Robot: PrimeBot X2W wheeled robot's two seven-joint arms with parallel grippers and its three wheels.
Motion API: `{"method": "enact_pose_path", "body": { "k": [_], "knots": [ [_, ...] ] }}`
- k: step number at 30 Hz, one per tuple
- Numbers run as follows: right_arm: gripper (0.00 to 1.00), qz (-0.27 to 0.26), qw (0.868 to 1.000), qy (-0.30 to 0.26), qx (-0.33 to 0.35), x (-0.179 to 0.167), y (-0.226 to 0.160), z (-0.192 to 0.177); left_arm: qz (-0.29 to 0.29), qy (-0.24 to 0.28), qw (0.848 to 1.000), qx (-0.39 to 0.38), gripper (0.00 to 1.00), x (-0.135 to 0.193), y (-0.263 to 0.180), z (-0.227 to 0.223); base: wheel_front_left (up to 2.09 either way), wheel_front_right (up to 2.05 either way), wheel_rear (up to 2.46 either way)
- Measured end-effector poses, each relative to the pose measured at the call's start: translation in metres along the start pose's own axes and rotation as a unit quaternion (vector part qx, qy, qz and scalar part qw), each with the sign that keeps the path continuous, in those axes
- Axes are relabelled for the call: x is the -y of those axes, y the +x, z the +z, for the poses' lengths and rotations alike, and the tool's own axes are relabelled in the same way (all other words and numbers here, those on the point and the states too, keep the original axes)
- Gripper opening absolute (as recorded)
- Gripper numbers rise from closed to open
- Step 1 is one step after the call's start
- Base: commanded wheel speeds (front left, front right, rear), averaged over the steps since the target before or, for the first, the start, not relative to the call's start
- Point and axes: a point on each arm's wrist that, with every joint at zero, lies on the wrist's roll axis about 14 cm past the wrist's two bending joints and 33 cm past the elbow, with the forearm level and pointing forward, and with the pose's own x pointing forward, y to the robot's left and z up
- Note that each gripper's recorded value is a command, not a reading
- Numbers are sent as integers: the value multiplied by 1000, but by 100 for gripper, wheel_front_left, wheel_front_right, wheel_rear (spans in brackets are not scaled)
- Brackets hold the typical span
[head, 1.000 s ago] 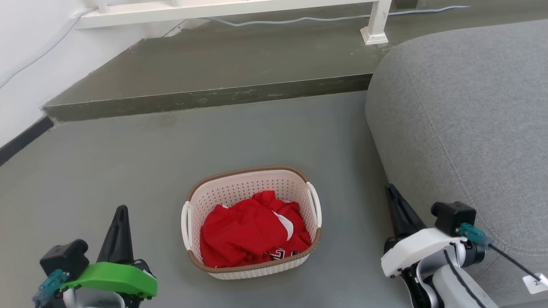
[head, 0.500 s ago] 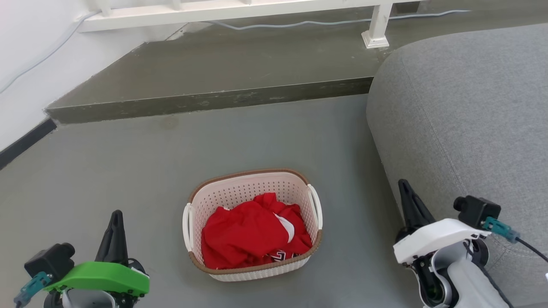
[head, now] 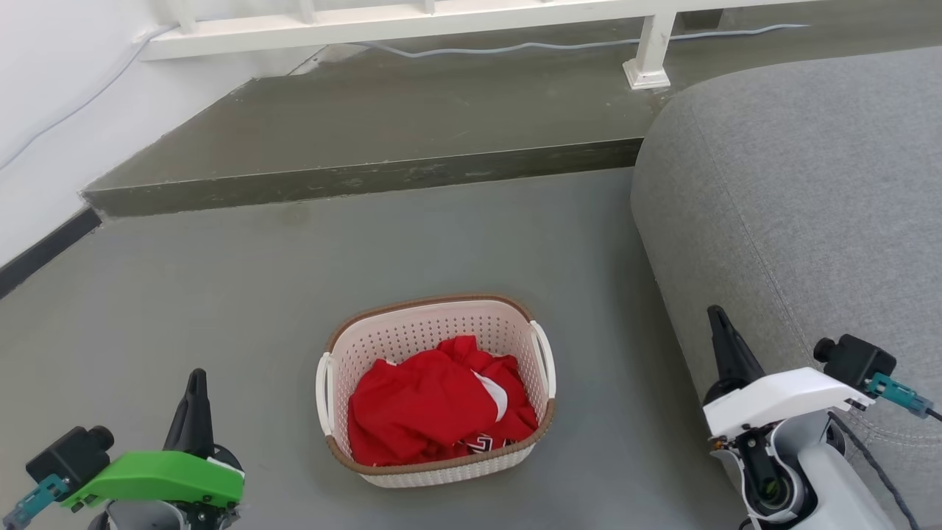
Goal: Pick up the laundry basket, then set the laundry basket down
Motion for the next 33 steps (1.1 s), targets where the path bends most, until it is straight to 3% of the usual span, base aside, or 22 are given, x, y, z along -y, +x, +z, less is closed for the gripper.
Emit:
{"method": "enact_pose_path", "body": {
  "k": [16,33],
  "knots": [
    [0,-16,994,110,6,12,0,12,7,-96,995,-3,0,-3,0,4,0,0,0],
    [0,-17,973,227,21,21,-1,27,6,-198,980,-7,0,-3,0,9,0,0,0]
  ]
}}
